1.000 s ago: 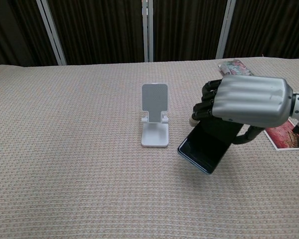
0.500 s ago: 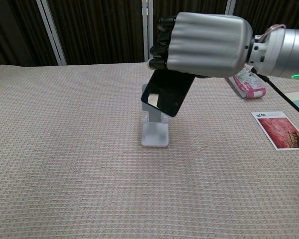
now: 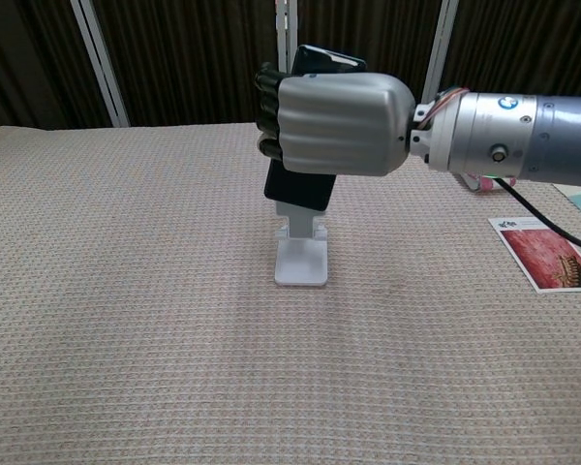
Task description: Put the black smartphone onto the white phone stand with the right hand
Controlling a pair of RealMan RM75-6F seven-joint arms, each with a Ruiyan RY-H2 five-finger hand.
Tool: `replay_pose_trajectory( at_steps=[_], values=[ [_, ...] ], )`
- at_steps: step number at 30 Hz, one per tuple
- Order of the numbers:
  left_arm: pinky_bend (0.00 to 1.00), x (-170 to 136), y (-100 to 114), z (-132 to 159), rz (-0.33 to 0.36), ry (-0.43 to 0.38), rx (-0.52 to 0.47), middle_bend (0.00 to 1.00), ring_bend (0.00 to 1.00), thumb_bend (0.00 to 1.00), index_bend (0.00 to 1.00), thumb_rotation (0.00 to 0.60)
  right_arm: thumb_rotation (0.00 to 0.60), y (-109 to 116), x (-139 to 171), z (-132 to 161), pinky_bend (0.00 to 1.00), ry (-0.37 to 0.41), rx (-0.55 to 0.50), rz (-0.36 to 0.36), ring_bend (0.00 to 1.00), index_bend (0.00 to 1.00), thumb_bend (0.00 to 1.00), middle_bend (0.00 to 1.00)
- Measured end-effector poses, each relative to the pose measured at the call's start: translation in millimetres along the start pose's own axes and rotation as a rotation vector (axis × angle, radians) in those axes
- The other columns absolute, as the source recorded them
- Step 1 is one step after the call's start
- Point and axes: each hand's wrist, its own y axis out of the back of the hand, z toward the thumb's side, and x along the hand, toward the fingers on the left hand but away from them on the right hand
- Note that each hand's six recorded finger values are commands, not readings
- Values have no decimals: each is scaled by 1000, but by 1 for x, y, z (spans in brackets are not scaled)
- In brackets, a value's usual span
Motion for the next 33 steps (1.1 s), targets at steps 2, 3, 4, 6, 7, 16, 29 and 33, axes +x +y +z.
replay_pose_trajectory(
  at_steps=[2, 3, 4, 6, 7, 16, 29, 33],
  values=[
    [0, 0, -1, 0, -3, 0, 1, 0, 0, 0, 0, 600, 600, 0, 0, 6, 282, 21, 7, -1, 409, 462, 104, 499],
    [0, 0, -1, 0, -5, 0, 2, 0, 0, 0, 0, 600, 600, 0, 0, 9, 273, 31, 12, -1, 408, 462, 105, 498],
    [0, 0, -2, 0, -7, 0, 3, 0, 0, 0, 0, 600, 600, -1, 0, 12, 264, 42, 20, 0, 406, 462, 106, 498],
    [0, 0, -2, 0, -9, 1, 6, 0, 0, 0, 0, 600, 600, -2, -1, 16, 254, 50, 31, 1, 403, 462, 107, 496],
    [0, 1, -2, 1, -9, 1, 6, 0, 0, 0, 0, 600, 600, -2, -2, 17, 252, 54, 39, 1, 400, 461, 108, 493],
    [0, 2, -4, 0, -12, 6, 9, 0, 0, 0, 0, 600, 600, 0, -5, 28, 202, 94, 92, -21, 379, 462, 116, 475],
    [0, 5, -6, -4, -17, 22, 14, 0, 0, 0, 0, 600, 600, 2, -13, 39, 195, 161, 126, -61, 359, 463, 121, 461],
    [0, 5, -7, -3, -18, 22, 16, 0, 0, 0, 0, 600, 600, -3, -12, 40, 163, 162, 118, -49, 315, 405, 113, 391]
  ],
)
